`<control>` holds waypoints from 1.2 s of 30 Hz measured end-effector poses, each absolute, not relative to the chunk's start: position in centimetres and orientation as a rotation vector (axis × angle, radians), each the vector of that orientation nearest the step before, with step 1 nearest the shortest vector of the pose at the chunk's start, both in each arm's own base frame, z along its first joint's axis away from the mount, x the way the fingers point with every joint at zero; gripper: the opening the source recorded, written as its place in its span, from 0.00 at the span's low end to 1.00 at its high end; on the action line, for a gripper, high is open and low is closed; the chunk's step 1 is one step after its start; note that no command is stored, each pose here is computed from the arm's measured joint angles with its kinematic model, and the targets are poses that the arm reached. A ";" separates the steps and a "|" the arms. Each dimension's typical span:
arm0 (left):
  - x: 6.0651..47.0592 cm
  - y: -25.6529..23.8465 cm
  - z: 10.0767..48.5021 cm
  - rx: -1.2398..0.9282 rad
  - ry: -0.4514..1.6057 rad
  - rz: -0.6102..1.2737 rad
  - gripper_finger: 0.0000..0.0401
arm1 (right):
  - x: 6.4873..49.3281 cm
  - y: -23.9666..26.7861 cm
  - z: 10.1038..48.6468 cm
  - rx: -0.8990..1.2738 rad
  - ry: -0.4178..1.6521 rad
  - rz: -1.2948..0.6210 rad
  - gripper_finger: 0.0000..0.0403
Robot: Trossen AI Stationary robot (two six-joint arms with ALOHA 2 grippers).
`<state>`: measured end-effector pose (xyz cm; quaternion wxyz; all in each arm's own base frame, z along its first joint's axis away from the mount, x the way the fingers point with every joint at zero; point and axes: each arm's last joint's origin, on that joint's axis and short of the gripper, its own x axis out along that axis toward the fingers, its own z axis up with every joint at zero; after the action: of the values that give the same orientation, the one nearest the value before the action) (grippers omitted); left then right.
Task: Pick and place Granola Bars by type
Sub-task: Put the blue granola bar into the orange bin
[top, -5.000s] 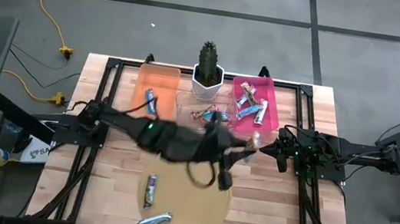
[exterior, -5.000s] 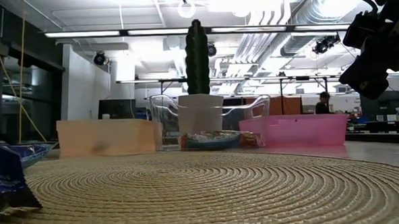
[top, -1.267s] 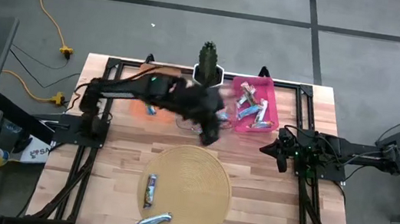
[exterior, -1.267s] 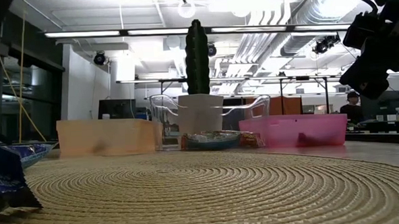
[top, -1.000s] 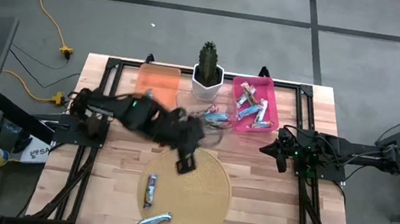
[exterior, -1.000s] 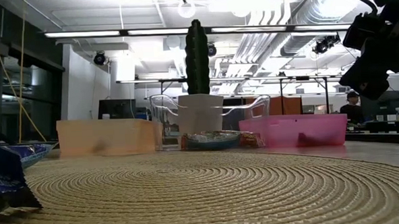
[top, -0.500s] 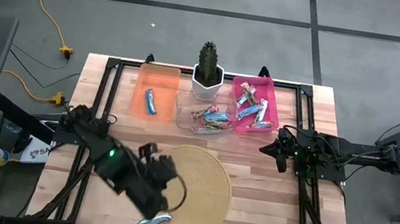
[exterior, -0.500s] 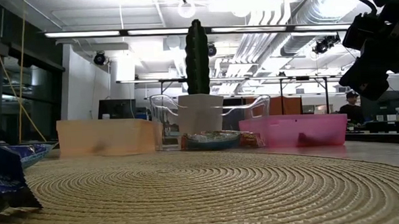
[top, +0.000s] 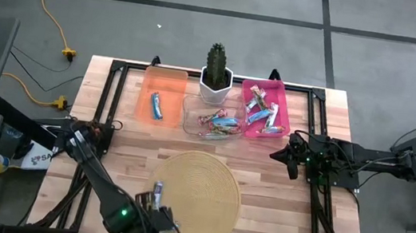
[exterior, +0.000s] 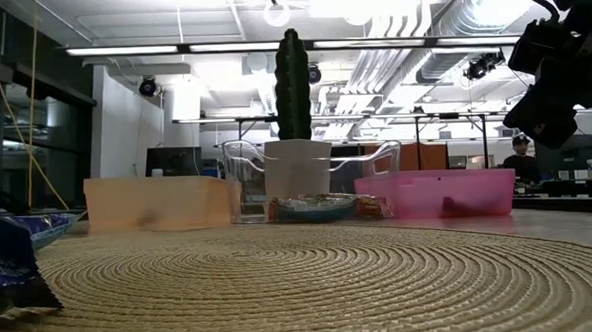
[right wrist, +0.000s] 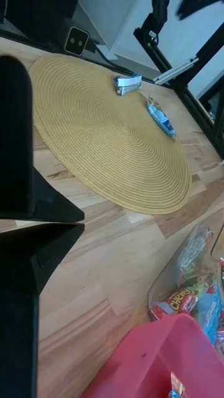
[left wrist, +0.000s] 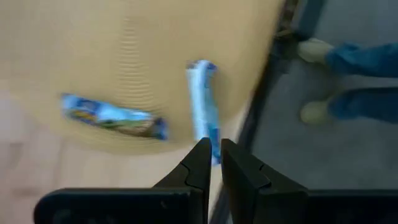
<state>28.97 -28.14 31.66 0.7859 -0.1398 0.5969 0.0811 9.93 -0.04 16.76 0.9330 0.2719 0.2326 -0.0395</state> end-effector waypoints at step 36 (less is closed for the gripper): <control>32.3 -32.1 21.0 -0.295 1.359 0.196 0.63 | 10.0 0.0 16.7 0.559 0.490 -0.071 0.00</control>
<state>32.30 -32.11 20.99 0.7636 -0.1357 0.6248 0.0901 10.04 0.00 16.72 0.9311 0.2733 0.2391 -0.0345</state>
